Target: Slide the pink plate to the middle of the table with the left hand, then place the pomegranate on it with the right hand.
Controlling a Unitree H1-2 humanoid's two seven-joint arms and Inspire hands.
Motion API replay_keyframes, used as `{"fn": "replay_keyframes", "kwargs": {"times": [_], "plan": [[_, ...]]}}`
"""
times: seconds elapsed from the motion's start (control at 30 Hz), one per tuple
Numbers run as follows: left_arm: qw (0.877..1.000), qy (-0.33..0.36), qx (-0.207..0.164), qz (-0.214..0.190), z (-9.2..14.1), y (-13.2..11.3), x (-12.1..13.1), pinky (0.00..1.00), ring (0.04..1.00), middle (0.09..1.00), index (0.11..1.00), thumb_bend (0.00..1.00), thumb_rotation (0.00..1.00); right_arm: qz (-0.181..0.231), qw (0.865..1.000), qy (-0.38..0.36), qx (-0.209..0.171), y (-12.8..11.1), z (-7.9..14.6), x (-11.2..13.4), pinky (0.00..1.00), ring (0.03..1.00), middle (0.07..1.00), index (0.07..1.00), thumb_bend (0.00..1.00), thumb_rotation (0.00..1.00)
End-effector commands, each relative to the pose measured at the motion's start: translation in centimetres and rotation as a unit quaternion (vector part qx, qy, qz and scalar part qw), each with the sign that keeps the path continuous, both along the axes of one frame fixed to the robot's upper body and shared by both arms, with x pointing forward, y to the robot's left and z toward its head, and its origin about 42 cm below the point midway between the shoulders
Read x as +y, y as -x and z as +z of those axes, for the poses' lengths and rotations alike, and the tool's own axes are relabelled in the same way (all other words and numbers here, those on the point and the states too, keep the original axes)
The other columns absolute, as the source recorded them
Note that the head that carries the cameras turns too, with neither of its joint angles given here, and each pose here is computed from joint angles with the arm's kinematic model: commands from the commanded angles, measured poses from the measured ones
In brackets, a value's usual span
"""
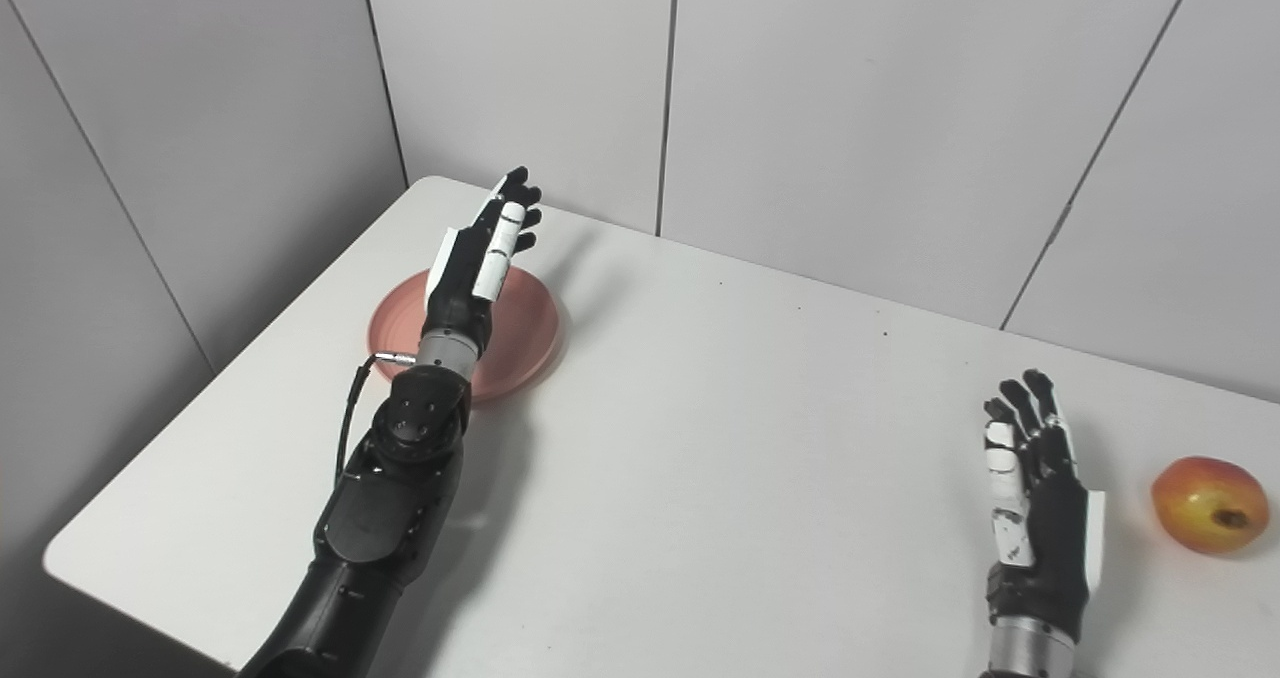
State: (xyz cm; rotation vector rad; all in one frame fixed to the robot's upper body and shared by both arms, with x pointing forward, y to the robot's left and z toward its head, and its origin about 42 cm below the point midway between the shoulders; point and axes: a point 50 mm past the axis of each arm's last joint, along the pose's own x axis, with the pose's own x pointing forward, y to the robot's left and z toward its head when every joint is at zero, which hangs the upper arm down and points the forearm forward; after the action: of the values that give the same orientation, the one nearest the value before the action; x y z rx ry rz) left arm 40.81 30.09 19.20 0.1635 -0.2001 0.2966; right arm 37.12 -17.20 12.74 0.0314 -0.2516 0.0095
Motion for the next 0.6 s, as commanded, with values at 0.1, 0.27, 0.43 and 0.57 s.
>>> {"fn": "replay_keyframes", "kwargs": {"times": [0.1,0.27,0.43,0.57], "plan": [[0.998,-0.017,-0.057,0.019,3.7,-0.8,1.8,0.88,0.891,0.904,0.896,0.55,1.00,-0.004,1.000,-0.003,0.021,1.4,-2.6,-0.3,0.88,0.848,0.870,0.896,0.52,0.81],[0.998,-0.025,-0.054,0.032,3.9,-0.4,2.9,0.91,0.904,0.909,0.893,0.55,1.00,-0.005,1.000,-0.004,0.021,1.4,-2.5,-0.3,0.88,0.853,0.875,0.896,0.52,0.80],[0.998,-0.041,-0.028,0.043,3.7,0.0,4.4,0.90,0.903,0.903,0.884,0.54,1.00,-0.005,1.000,-0.004,0.026,1.5,-2.6,-0.2,0.90,0.862,0.882,0.901,0.53,0.81],[0.997,-0.064,-0.010,0.048,3.5,0.1,5.4,0.89,0.893,0.888,0.877,0.52,1.00,-0.006,1.000,-0.008,0.023,1.4,-2.7,-0.3,0.89,0.856,0.876,0.896,0.53,0.79]]}}
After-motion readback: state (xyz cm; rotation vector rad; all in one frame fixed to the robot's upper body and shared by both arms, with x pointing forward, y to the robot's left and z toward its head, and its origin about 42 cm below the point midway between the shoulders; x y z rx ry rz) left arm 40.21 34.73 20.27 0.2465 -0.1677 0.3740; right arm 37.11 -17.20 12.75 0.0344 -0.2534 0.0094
